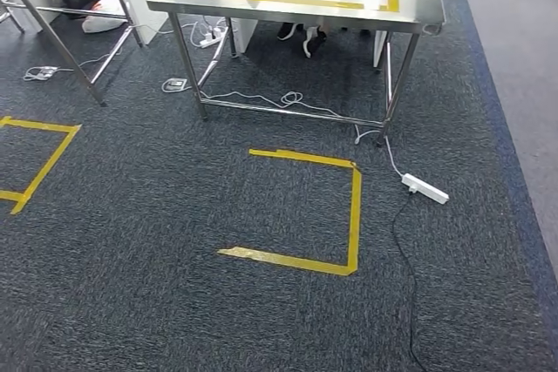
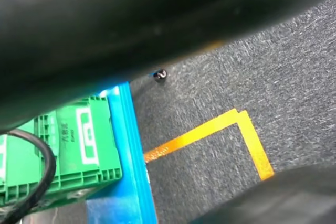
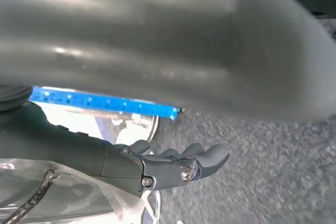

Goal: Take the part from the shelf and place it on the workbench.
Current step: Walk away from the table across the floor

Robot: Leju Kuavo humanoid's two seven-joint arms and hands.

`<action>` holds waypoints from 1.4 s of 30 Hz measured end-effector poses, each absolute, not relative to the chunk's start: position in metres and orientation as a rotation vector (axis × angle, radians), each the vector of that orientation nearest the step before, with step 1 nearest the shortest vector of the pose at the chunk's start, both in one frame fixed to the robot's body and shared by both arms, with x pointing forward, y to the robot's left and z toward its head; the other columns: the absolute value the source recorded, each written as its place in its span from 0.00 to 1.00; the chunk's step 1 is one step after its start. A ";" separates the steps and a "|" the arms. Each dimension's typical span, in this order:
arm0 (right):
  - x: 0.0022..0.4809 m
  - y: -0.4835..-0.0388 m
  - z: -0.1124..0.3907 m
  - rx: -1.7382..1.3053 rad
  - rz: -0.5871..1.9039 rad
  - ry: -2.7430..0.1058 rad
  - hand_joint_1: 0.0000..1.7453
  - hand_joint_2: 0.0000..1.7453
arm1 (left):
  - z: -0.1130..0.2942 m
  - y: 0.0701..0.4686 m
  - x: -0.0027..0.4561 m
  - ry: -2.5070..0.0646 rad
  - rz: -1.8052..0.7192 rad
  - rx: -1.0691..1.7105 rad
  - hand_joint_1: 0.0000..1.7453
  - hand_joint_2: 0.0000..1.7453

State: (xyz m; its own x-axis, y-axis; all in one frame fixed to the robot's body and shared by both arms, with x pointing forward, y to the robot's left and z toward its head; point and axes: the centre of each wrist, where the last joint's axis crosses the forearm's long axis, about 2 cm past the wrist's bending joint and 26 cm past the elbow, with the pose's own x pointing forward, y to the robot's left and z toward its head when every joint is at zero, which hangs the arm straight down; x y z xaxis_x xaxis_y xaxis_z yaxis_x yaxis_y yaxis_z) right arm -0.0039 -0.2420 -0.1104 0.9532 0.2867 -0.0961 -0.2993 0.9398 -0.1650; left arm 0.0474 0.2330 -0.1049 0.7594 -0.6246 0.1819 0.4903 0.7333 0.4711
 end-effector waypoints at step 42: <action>-0.004 -0.245 -0.111 -0.208 0.359 0.075 0.00 0.00 | -0.104 0.225 0.051 -0.326 -0.612 0.391 0.00 0.00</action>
State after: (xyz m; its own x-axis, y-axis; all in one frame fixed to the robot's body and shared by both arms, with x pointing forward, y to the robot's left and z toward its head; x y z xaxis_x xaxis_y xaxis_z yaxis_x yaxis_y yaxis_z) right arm -0.0037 -0.2452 -0.1106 0.9336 0.3411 -0.1096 -0.3564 0.9150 -0.1888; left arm 0.0512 0.2252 -0.1037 0.7722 -0.6096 0.1793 0.4888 0.7502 0.4452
